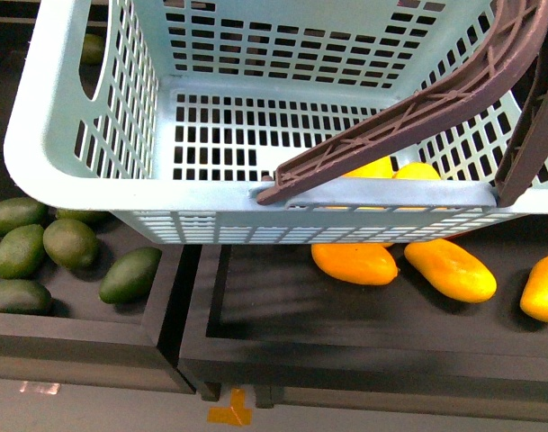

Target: Pick lemon and mango into basket

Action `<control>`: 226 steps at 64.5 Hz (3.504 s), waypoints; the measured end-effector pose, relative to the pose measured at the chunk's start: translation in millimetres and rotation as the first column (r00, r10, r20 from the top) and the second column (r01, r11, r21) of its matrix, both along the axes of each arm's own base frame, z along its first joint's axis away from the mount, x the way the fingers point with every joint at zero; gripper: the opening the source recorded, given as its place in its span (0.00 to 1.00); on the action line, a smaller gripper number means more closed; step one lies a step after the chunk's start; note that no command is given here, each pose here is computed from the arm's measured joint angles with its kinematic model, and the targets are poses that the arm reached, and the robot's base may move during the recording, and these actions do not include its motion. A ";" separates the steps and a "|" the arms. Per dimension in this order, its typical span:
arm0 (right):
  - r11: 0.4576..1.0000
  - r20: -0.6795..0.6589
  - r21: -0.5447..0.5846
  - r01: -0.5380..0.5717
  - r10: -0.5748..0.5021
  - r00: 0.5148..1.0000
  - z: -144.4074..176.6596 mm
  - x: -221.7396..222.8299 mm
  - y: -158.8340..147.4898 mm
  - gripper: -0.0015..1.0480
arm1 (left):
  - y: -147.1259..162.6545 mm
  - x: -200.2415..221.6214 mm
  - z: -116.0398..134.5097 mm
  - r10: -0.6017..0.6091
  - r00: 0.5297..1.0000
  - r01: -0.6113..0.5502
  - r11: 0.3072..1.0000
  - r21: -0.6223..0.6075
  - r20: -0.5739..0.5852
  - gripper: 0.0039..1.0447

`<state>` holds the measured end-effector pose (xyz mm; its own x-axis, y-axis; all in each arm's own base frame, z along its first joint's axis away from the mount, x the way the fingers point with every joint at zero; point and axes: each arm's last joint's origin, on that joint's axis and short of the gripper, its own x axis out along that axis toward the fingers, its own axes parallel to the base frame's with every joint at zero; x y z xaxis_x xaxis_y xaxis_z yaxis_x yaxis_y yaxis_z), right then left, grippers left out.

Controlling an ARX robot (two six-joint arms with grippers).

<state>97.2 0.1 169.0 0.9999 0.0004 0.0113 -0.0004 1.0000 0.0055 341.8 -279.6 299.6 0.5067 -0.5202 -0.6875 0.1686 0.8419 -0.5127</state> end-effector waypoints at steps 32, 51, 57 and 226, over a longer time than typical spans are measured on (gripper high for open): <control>1.000 0.001 -0.001 0.000 0.000 1.000 0.1 -0.1 0.0 0.70 | 0.0 0.0 0.0 0.001 1.000 -0.001 1.000 0.000 0.000 0.15; 1.000 0.001 -0.001 0.002 -0.002 1.000 0.0 -0.2 0.0 0.92 | -5.7 -4.8 0.0 -0.030 1.000 0.030 1.000 -0.010 -0.008 0.15; 1.000 0.002 -0.001 0.002 -0.002 1.000 0.1 -0.3 0.0 0.92 | -5.9 -4.9 0.1 -0.029 0.999 0.028 0.999 -0.019 -0.016 0.15; 1.000 0.000 -0.003 0.000 0.000 1.000 -0.3 -0.3 -0.1 0.92 | 182.4 175.6 -138.4 0.934 0.262 -0.944 0.196 -0.264 -0.243 0.15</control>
